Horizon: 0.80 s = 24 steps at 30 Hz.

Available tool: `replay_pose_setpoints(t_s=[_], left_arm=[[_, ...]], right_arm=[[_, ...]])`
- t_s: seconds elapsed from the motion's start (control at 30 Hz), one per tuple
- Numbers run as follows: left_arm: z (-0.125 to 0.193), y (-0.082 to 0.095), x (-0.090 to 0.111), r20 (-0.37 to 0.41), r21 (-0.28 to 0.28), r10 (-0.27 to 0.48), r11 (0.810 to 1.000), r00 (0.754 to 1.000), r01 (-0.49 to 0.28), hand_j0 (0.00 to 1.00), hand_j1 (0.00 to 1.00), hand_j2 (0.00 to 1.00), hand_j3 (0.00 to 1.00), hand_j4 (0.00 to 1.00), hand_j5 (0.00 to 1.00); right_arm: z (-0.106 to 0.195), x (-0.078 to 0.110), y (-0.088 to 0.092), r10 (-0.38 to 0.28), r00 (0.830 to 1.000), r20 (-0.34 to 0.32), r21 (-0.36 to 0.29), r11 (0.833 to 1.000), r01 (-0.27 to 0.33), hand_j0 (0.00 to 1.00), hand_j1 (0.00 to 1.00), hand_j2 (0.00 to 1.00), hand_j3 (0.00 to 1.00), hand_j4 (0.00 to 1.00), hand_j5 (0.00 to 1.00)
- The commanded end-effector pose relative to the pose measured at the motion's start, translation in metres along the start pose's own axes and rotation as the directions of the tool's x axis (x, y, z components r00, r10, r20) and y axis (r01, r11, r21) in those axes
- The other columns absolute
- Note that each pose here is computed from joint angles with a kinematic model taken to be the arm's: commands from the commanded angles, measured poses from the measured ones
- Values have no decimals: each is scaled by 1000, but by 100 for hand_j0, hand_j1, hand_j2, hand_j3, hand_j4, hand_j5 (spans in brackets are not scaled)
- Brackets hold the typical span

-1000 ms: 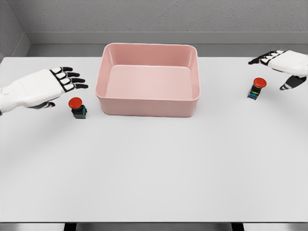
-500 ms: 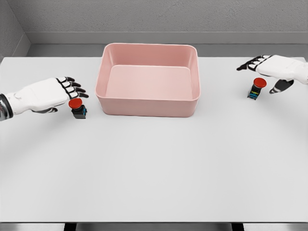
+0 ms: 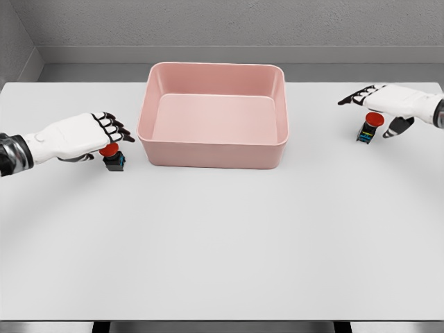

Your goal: Put the industrial switch in the basket with both arms

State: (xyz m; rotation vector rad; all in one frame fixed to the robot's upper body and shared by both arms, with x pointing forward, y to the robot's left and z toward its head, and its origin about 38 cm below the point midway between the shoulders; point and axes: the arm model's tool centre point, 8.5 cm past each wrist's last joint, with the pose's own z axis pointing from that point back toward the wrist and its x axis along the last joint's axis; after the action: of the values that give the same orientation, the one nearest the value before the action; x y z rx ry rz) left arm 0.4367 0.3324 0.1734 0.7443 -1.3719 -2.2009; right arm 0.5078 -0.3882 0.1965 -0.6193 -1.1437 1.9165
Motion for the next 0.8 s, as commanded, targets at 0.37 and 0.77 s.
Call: replay_pose_setpoints(t_s=[0.37,0.77], left_arm=[[1,-8,2,8,-15,19,1000,1000,-19,50,50,50,50,50,50],[3,-1,-1,1,15,36,999,999,-36,40,40,40,40,40,40]], right_arm=[[-10,-2,7,-5,1000,-19,23,1000,5,100,100,100,100,100,100],[-9,-6,8,-8,999,-32,29,1000,9,96,96,96,96,96,96]])
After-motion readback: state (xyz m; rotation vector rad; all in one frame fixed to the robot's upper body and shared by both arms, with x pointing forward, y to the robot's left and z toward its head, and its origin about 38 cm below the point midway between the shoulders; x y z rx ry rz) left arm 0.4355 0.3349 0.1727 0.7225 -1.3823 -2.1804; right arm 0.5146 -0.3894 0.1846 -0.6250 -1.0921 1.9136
